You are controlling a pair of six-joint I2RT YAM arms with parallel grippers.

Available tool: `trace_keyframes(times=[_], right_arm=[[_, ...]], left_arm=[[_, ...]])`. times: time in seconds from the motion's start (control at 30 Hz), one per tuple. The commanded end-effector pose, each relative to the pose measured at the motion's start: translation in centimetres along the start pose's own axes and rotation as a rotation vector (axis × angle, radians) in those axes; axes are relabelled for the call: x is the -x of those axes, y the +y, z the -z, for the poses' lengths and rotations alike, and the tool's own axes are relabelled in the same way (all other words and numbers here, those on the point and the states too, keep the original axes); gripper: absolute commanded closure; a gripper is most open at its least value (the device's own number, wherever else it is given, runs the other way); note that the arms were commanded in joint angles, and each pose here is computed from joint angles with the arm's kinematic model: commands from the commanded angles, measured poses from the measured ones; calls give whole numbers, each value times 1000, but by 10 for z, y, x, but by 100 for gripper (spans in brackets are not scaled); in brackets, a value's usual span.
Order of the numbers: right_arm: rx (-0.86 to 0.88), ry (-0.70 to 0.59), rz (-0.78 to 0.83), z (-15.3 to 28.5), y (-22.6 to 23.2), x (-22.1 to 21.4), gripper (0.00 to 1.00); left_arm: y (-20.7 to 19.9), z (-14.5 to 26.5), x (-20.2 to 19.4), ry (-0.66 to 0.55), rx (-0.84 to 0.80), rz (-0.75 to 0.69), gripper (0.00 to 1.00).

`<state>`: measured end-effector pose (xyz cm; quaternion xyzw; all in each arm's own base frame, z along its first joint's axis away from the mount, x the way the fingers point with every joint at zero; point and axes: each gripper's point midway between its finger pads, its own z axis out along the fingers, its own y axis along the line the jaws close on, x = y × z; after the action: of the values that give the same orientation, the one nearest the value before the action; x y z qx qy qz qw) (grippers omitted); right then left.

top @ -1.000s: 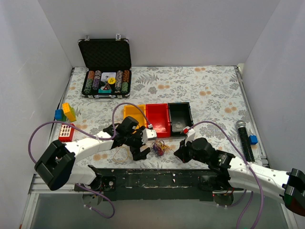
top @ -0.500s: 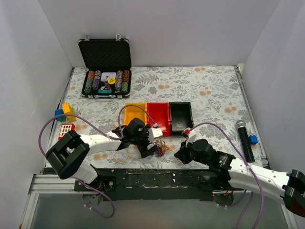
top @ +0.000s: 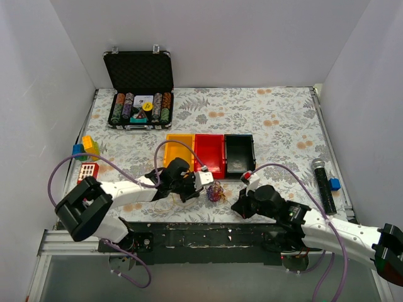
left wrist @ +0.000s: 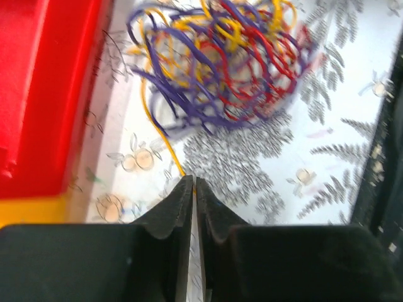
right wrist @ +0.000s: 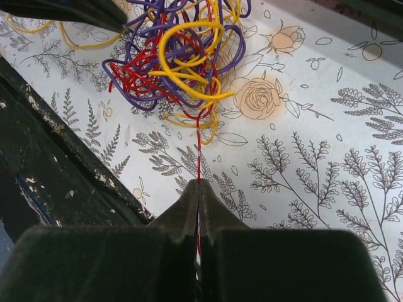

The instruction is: Untangle the cables

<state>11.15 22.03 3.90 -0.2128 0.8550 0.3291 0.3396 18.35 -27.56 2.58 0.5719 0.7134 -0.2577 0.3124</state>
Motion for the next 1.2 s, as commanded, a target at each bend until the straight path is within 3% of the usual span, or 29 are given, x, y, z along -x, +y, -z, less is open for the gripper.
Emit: trace_keyframes(times=[0.0,0.03,0.27,0.33,0.37,0.5,0.77,0.9,0.97,1.07,1.17], right_arm=[[11,-19,-7,0,6,10,99],[4,-19,-5,0,5,11,99],[-6,1,8,-1,7,14,99],[-14,20,6,-3,5,10,99],[-25,40,7,-4,2,5,99],[-66,87,-2,-3,-4,-2,99],[-54,48,-1,2,-2,5,99],[-50,56,3,2,-1,3,99],[-50,52,1,2,-1,4,99],[-51,38,6,2,-1,7,99],[-59,26,8,3,-3,9,99]], left_arm=[[-13,25,1,-12,-4,-33,96],[-13,30,1,-13,8,-38,100],[-16,48,11,-63,37,-40,100],[-19,44,14,-71,10,-37,83],[-18,39,17,-67,1,-39,79],[-15,19,14,1,-43,-22,70],[-19,12,-6,89,-85,-25,53],[-19,8,-13,98,-81,-33,60],[-22,7,-18,111,-85,-41,72],[-26,11,-31,155,-89,-67,100],[-29,20,-39,190,-92,-89,100]])
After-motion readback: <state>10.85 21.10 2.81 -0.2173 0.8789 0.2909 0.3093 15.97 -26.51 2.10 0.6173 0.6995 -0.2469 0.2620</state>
